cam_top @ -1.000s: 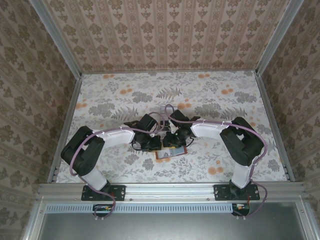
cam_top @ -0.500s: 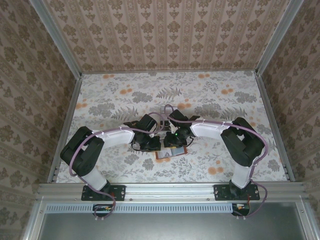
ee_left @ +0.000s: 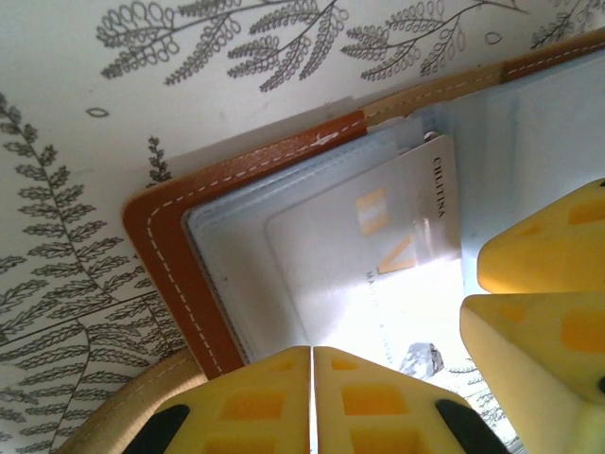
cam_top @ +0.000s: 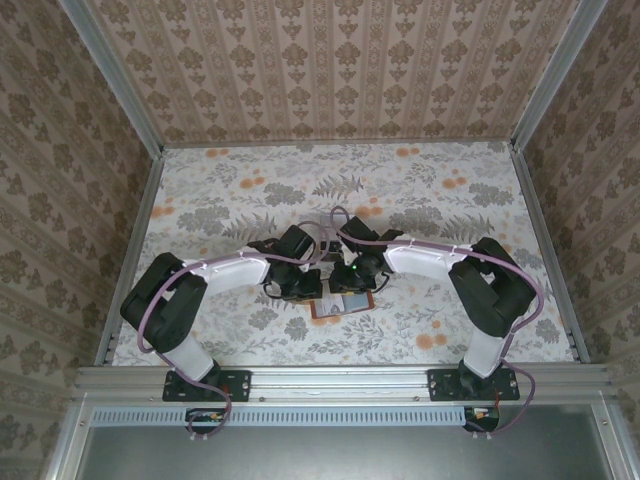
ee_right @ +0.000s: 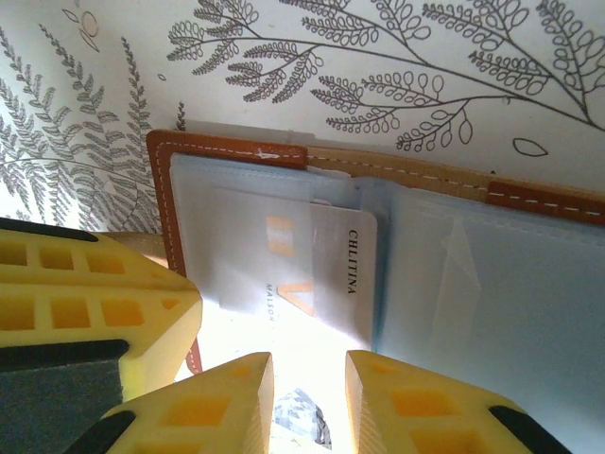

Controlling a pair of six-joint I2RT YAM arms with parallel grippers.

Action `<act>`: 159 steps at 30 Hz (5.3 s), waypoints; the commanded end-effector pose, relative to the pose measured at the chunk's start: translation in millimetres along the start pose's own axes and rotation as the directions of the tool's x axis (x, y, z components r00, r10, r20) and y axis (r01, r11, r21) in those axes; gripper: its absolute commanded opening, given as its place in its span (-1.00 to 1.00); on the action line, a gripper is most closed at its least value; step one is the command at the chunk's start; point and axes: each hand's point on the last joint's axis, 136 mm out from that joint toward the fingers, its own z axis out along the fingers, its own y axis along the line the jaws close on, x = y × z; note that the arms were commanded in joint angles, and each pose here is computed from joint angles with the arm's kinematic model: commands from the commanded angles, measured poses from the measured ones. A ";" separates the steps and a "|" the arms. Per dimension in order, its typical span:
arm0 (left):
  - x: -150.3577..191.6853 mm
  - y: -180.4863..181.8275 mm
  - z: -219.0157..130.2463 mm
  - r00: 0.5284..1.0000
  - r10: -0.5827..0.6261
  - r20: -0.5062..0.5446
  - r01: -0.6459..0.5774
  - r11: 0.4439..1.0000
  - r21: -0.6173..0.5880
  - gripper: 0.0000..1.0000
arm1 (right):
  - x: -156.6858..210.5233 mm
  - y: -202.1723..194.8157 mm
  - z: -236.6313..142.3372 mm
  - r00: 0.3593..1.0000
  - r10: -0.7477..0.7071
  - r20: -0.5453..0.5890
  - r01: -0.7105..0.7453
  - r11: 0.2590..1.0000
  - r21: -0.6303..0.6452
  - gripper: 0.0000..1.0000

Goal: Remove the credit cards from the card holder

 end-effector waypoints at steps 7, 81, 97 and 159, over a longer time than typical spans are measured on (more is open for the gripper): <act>0.4 -14.1 6.5 0.999 0.024 -0.029 -0.024 0.999 0.028 -0.78 | 4.4 -5.5 2.8 0.999 0.005 -0.039 -0.006 1.000 -0.023 -0.43; -27.7 0.8 -21.0 0.997 0.061 0.048 -0.060 0.998 -0.020 -0.77 | -51.4 8.2 -121.1 0.771 -0.594 0.231 0.565 0.805 0.184 -1.00; -19.5 21.4 -40.5 0.991 0.000 0.135 0.004 1.000 -0.027 -0.73 | -120.5 11.2 -127.5 0.320 -0.940 -0.116 0.919 0.278 0.281 -1.00; 5.1 50.1 -29.2 0.997 -0.044 0.063 0.046 0.998 -0.042 -0.79 | -173.3 27.6 -137.0 0.490 -0.872 -0.001 0.773 0.434 0.463 -0.58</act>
